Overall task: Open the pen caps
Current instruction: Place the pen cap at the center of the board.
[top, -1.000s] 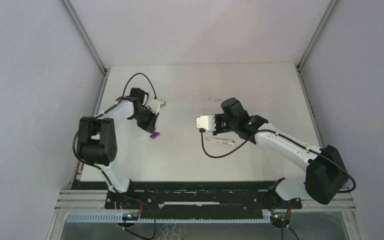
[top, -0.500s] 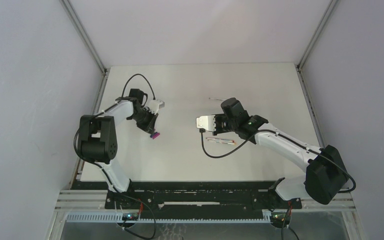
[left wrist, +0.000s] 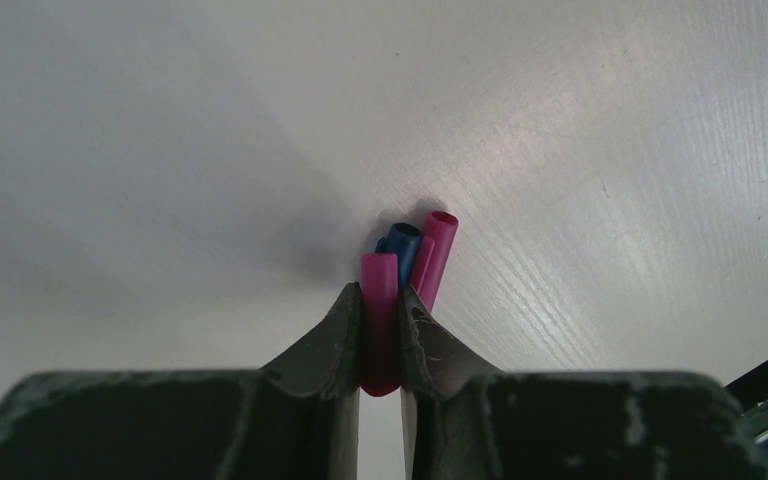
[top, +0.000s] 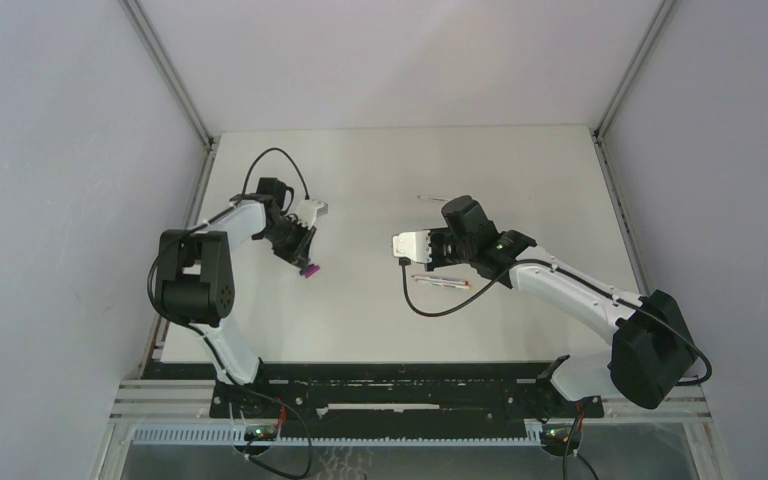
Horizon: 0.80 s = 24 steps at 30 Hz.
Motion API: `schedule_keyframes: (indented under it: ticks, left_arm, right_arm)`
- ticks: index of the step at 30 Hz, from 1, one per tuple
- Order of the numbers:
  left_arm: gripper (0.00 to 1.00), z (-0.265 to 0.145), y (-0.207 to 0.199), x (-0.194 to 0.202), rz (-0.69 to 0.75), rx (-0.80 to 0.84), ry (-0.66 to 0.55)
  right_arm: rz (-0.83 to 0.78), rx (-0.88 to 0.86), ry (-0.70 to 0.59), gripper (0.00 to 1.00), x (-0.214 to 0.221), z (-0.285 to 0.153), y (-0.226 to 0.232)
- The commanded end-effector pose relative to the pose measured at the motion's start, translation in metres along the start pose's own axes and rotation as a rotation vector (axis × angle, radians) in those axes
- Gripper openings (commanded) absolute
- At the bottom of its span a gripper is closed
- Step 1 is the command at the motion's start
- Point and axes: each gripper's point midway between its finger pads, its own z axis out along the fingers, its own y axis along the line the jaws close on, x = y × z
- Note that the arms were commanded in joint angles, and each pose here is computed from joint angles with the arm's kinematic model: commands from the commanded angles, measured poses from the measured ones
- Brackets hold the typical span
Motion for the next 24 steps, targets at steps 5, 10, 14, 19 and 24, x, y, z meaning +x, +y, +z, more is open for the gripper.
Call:
schedule_keyframes:
  ticks: [5,10,14,19,24]
  left_arm:
    - [0.22,-0.0050,0.0011,-0.0141,-0.005,0.015,-0.047]
    - [0.25,-0.0057,0.0017,-0.0146,-0.007,0.014,-0.050]
    - [0.25,-0.0054,0.0011,-0.0145,-0.007,0.016,-0.049]
    - [0.28,-0.0065,0.0026,-0.0149,-0.013,0.012,-0.054]
    - [0.34,-0.0095,0.0046,-0.0167,-0.015,0.003,-0.067]
  right_arm:
    - [-0.026,0.029,-0.021,0.00,-0.0083,-0.0053,-0.0077]
    - [-0.029,0.029,-0.017,0.00,-0.0076,-0.0047,-0.0076]
    - [-0.030,0.027,-0.017,0.00,-0.0081,-0.0042,-0.0071]
    - [-0.032,0.026,-0.013,0.00,-0.0074,-0.0034,-0.0066]
    - [-0.034,0.023,-0.011,0.00,-0.0071,-0.0029,-0.0059]
